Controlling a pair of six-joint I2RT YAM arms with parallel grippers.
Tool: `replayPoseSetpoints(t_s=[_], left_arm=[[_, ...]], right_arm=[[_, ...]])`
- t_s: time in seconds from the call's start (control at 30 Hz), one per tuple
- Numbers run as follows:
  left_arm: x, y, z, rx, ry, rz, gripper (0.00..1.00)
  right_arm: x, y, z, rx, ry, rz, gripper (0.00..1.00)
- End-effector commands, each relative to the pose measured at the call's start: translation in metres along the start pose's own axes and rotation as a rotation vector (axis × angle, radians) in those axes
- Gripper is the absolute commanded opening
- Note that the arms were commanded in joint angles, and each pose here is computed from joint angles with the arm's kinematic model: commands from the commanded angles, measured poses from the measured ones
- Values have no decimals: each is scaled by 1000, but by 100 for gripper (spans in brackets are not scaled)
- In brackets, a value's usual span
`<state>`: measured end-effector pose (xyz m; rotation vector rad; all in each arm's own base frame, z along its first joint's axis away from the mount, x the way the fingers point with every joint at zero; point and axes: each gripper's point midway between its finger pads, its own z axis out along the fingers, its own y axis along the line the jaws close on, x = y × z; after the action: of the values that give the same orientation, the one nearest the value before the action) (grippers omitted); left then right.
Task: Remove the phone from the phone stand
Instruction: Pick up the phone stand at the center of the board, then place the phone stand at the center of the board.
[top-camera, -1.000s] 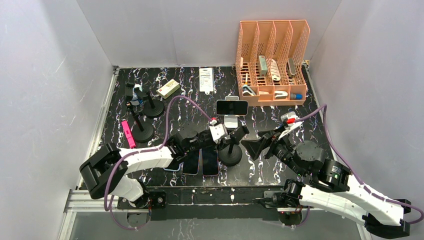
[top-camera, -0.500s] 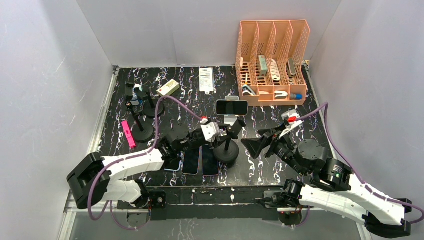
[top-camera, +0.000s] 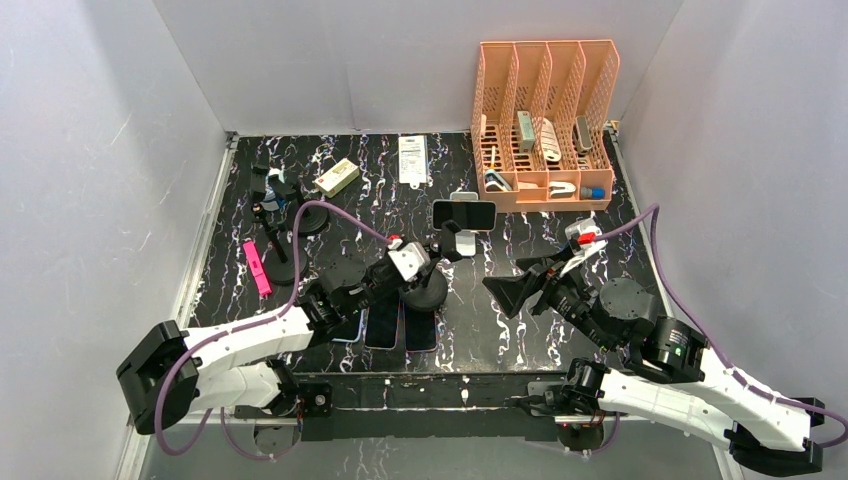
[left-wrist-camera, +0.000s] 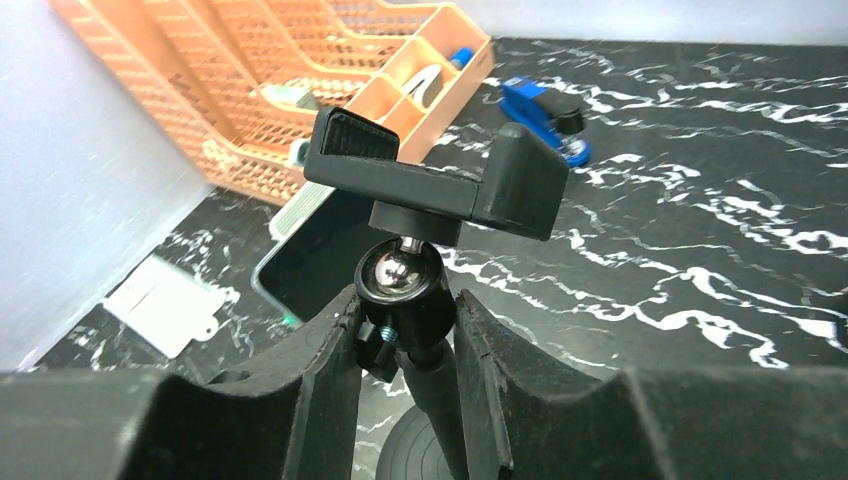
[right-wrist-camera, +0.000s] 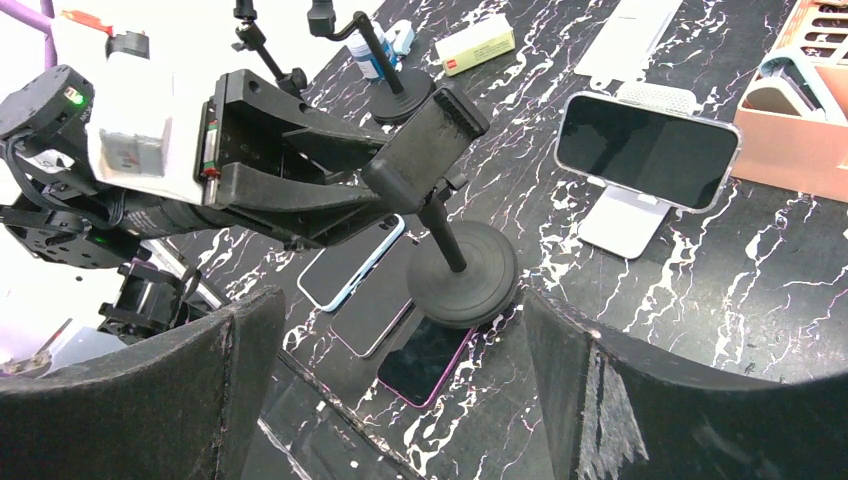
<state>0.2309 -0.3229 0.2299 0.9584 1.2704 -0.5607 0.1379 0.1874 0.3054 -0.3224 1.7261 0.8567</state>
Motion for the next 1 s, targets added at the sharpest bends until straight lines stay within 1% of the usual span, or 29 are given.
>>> replayPoseSetpoints(t_s=[0.0, 0.3, 0.5, 0.73, 0.97], left_arm=[[-39, 47, -10, -207, -109, 59, 0], [-36, 100, -23, -426, -92, 86, 0], [-15, 142, -31, -562, -62, 28, 0], [5, 170, -24, -635, -43, 25, 0], [13, 204, -10, -707, -47, 22, 0]], right_arm=[[-26, 11, -5, -40, -71, 15, 95], [-25, 10, -8, -44, -70, 21, 95], [-22, 9, -7, -42, -64, 21, 95], [-17, 8, -4, -37, -54, 19, 95], [-12, 6, -3, -31, -40, 16, 95]])
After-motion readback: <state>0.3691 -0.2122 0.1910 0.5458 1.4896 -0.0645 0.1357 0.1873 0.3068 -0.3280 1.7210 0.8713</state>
